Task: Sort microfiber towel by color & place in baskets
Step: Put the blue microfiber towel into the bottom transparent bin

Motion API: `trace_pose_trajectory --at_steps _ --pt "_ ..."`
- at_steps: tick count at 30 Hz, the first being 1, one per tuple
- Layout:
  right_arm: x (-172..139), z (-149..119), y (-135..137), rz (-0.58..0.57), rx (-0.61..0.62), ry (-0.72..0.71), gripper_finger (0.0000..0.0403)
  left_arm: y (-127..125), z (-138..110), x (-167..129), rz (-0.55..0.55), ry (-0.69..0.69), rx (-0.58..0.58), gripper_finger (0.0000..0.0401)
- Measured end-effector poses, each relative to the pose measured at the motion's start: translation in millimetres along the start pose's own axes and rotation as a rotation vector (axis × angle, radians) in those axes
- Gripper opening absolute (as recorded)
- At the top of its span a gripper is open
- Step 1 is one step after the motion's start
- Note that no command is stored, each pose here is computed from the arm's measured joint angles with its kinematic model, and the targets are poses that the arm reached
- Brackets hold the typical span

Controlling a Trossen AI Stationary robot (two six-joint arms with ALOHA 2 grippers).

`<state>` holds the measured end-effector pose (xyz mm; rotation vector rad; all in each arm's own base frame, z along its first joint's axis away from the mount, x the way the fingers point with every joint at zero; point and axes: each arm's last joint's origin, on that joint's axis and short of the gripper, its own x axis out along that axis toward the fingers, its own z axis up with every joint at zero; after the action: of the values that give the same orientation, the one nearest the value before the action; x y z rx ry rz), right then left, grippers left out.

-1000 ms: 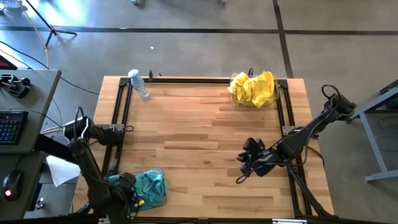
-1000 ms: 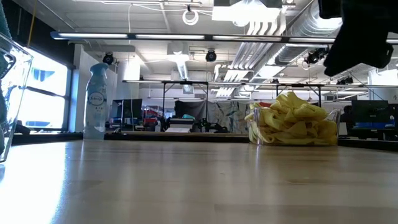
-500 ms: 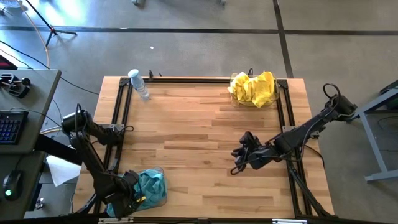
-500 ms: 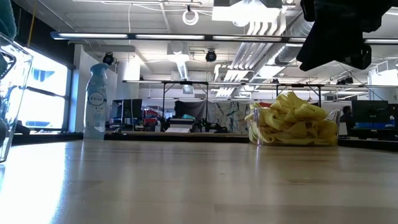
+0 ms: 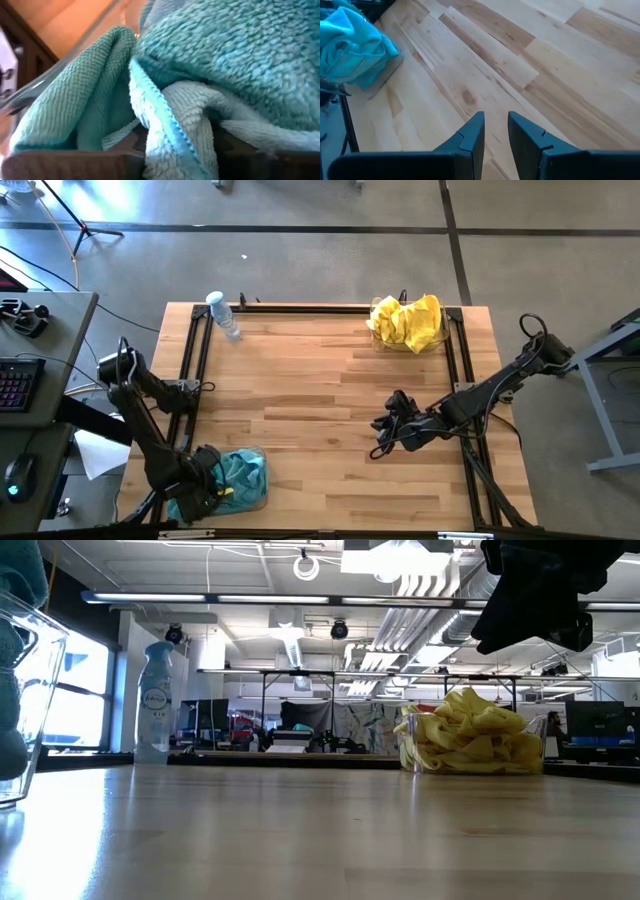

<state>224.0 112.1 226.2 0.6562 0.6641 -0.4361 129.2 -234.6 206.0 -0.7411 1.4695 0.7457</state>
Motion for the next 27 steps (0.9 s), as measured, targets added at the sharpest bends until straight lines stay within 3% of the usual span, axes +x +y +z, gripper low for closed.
trace_pose_trajectory --at_steps 12,18,21,24,27 --pt "0 0 -1 -0.009 -0.077 0.003 0.0078 21 16 -47 -0.173 0.066 -0.161 0.0179" --pt "0 0 -1 -0.010 -0.110 0.005 0.0078 21 17 -55 -0.266 0.090 -0.247 0.0186" --pt "0 -1 -2 -0.013 -0.133 0.010 0.0078 12 14 -57 -0.354 0.101 -0.187 0.0186" --pt "0 -1 -2 -0.013 -0.148 0.011 0.0078 18 16 -56 -0.299 0.074 -0.298 0.0186" --pt "0 -1 -2 -0.011 -0.157 0.014 0.0078 17 16 -56 -0.312 0.072 -0.288 0.0186"
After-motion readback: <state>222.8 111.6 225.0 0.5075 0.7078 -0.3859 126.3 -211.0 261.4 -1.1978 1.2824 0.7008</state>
